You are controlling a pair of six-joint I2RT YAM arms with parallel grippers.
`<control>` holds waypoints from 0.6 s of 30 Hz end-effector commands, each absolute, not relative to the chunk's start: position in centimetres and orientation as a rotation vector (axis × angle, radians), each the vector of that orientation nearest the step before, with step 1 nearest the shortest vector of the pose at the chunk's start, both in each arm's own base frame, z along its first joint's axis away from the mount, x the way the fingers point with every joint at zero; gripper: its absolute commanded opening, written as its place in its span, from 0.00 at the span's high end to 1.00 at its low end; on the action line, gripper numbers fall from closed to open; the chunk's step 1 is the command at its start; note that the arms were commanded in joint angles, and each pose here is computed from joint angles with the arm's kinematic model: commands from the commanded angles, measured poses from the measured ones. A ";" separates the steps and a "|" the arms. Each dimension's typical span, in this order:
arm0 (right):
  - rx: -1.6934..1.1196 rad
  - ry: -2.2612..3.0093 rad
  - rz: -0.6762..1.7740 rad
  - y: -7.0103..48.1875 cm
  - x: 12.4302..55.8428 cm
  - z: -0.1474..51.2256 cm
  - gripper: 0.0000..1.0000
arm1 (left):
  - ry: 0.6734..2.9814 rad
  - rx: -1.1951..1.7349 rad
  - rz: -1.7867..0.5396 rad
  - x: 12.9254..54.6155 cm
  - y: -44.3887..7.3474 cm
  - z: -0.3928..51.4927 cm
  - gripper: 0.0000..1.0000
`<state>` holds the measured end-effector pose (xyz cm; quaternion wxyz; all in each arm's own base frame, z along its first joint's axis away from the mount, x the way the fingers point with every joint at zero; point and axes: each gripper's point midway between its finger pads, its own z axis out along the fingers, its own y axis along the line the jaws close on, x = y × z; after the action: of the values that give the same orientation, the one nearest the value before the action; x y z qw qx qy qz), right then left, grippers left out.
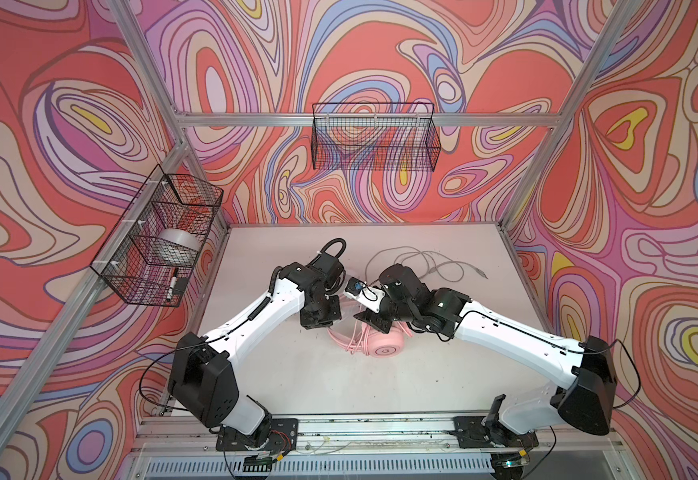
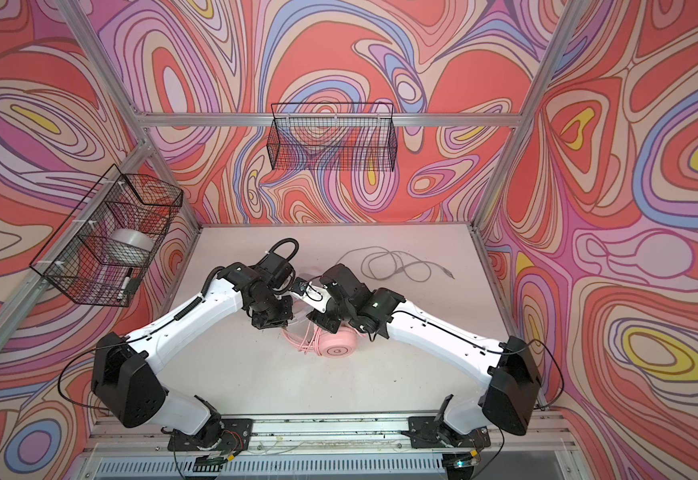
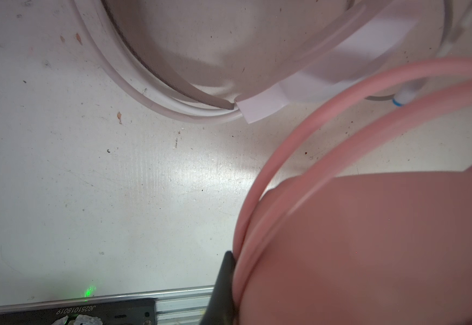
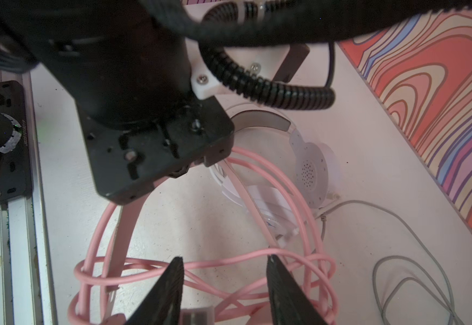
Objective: Wrap the headphones
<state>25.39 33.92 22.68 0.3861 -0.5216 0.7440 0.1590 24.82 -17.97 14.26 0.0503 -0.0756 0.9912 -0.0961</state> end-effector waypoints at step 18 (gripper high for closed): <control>-1.054 2.068 0.643 31.1 22.0 26.3 0.75 | 3.029 -0.249 -0.379 24.9 -19.4 13.9 1.00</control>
<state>23.09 31.47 28.39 0.4163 -0.4372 0.7647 0.2253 24.98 -18.41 13.95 0.0476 -0.0743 0.9907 -0.1036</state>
